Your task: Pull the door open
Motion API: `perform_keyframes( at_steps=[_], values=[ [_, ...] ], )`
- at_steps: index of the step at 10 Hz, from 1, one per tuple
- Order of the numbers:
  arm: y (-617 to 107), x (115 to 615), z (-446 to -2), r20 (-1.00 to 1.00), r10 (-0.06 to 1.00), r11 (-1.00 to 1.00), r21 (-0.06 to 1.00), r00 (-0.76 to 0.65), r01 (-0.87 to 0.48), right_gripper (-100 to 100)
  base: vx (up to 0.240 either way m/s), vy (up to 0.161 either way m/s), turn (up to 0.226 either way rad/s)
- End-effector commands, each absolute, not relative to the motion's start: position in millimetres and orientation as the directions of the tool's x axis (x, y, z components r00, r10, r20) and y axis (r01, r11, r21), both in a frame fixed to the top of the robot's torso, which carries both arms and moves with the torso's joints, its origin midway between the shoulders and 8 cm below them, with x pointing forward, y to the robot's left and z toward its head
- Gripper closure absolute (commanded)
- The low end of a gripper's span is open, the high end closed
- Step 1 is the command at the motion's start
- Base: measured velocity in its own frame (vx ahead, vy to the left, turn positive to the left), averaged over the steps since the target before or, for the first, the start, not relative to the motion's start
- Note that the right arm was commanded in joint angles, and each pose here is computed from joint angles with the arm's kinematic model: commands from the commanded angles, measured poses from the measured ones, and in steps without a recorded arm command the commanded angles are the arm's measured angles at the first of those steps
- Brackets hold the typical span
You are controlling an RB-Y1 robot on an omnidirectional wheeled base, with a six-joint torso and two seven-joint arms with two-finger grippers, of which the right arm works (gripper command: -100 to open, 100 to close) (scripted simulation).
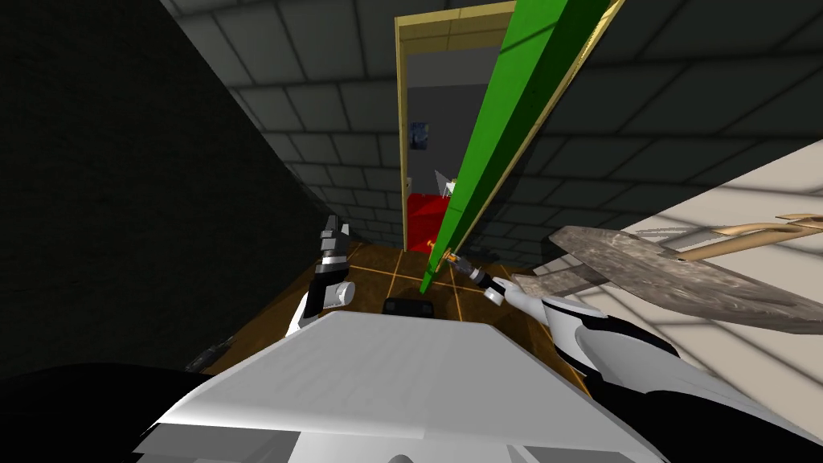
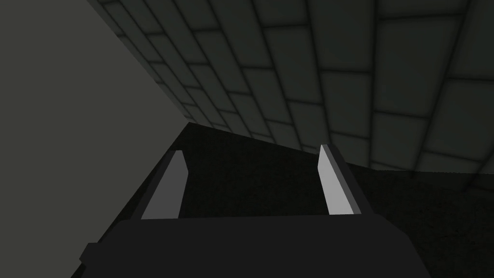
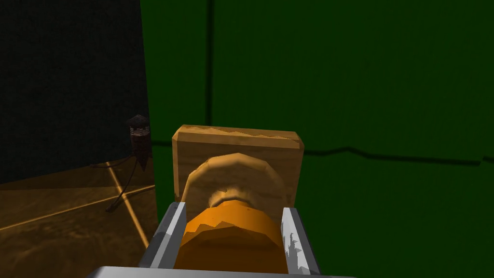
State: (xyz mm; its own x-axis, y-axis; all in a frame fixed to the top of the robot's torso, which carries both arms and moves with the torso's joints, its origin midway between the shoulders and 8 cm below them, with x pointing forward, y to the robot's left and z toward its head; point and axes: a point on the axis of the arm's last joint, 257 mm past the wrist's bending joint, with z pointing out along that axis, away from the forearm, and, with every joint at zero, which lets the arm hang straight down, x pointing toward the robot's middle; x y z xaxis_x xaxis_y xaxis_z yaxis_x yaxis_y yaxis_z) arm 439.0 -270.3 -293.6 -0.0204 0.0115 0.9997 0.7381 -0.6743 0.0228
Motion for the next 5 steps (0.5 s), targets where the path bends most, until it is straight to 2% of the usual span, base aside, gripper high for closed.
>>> perform_keyframes(
  at_steps=[1, 5],
  values=[
    [-267, 425, -298, 1.0, 0.005, -0.647, 0.013, -0.012, 0.762, 100, -0.015, -0.035, -0.058],
    [-269, 405, -298, 1.0, 0.004, -0.598, 0.012, -0.012, 0.802, 100, -0.005, -0.04, -0.049]
  ],
)
